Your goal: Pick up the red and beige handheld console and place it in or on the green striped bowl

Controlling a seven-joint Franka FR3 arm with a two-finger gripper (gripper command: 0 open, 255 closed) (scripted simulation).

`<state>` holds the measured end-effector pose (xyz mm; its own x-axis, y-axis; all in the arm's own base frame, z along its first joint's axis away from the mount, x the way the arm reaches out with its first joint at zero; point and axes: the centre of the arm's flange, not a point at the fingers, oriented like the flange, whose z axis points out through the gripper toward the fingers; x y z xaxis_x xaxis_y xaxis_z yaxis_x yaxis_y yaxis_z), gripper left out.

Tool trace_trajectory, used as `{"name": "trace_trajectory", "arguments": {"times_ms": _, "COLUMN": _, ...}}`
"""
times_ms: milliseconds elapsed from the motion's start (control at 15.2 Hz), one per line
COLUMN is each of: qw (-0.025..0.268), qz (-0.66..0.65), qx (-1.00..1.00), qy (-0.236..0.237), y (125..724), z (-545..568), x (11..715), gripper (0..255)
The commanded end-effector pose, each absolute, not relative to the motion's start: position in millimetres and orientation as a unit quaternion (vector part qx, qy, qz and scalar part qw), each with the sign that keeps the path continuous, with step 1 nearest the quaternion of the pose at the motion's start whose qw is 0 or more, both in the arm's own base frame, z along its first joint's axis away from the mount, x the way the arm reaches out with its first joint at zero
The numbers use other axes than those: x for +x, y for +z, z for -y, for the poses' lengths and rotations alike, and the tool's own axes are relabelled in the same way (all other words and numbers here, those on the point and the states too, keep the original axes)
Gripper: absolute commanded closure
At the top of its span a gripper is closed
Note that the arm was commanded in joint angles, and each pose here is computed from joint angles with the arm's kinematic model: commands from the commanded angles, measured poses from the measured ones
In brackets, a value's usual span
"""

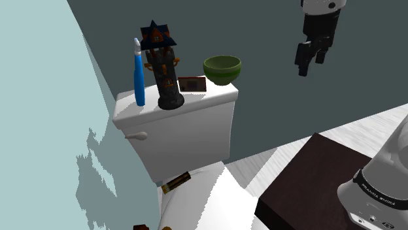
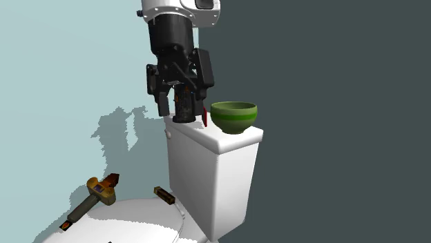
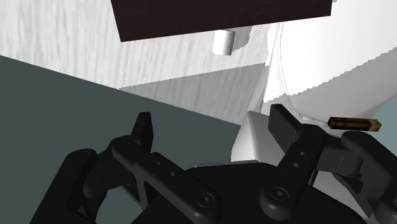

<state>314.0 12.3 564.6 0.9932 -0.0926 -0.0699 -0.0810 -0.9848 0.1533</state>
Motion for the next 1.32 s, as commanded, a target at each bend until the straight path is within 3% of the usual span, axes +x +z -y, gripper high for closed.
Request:
{"name": "trace_trajectory", "arguments": {"times_ms": 0, "qw": 0.075, "qz": 0.044, "qx": 0.995, "qy": -0.038, "y": 564.6, "z": -12.3, "x": 314.0, "gripper": 0}}
{"name": "trace_trajectory", "arguments": {"times_ms": 1254, "qw": 0.02, "qz": -0.222, "qx": 0.975, "qy": -0.002, "y": 530.5, "z": -75.8, "x": 531.7, "gripper": 0}}
